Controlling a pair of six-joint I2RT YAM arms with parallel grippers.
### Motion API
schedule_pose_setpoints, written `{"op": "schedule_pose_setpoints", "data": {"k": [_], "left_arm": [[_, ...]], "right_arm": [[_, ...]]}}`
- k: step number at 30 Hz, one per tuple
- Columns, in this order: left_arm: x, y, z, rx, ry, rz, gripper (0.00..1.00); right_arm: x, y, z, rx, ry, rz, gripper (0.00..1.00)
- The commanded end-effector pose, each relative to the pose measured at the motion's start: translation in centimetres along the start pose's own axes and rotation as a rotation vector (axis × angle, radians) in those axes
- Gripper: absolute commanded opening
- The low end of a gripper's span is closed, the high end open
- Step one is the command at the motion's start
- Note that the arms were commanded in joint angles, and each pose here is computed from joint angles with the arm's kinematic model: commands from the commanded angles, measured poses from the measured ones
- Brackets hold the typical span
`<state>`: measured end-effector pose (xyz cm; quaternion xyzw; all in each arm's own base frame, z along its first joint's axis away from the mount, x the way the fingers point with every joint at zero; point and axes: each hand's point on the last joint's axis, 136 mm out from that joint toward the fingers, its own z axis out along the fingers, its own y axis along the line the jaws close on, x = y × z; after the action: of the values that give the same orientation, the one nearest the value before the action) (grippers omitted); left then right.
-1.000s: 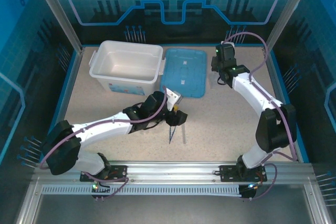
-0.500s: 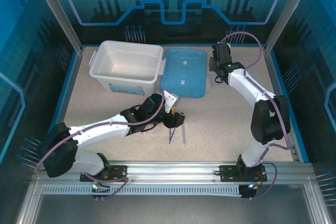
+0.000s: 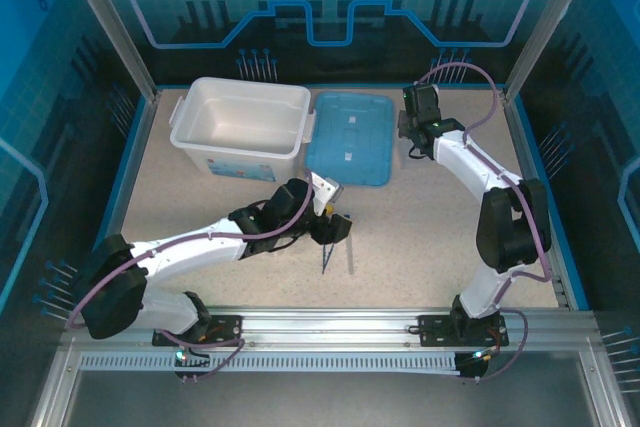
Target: Organize the chemistry lab equipment
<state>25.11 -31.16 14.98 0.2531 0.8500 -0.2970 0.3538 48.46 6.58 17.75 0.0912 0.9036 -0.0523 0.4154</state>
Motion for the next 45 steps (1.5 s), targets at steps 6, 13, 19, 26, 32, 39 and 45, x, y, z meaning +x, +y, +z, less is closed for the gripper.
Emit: {"op": "schedule_pose_setpoints", "data": {"k": [6,13,19,26,32,39,45], "left_arm": [[0.3,0.1,-0.5,-0.007,-0.009,0.013,0.65],[0.5,0.1,-0.4,-0.008,-0.007,0.013,0.65],[0.4,0.1,-0.4,-0.007,-0.01,0.012,0.66],[0.4,0.1,-0.5,-0.009,-0.012,0.016,0.66],[0.3,0.0,-0.5,-0.005,-0.013,0.015,0.66],[0.2,0.0,-0.6,-0.004,-0.017,0.014,0.65],[0.0,-0.1,-0.5,0.0,-0.017,0.016,0.66]], "right_arm": [[0.0,-0.3,0.7,0.013,0.019,0.014,0.11],[0.1,-0.3,1.1,0.013,0.029,0.008,0.12],[0.4,-0.2,1.4,0.014,0.038,0.01,0.15],[0.7,-0.4,1.4,0.01,0.042,0.016,0.22],[0.5,-0.7,1.0,0.016,0.034,0.015,0.28],[0.2,-0.6,0.7,0.01,0.032,0.011,0.33],[-1.2,-0.7,-0.9,-0.003,-0.001,0.011,0.39]]}}
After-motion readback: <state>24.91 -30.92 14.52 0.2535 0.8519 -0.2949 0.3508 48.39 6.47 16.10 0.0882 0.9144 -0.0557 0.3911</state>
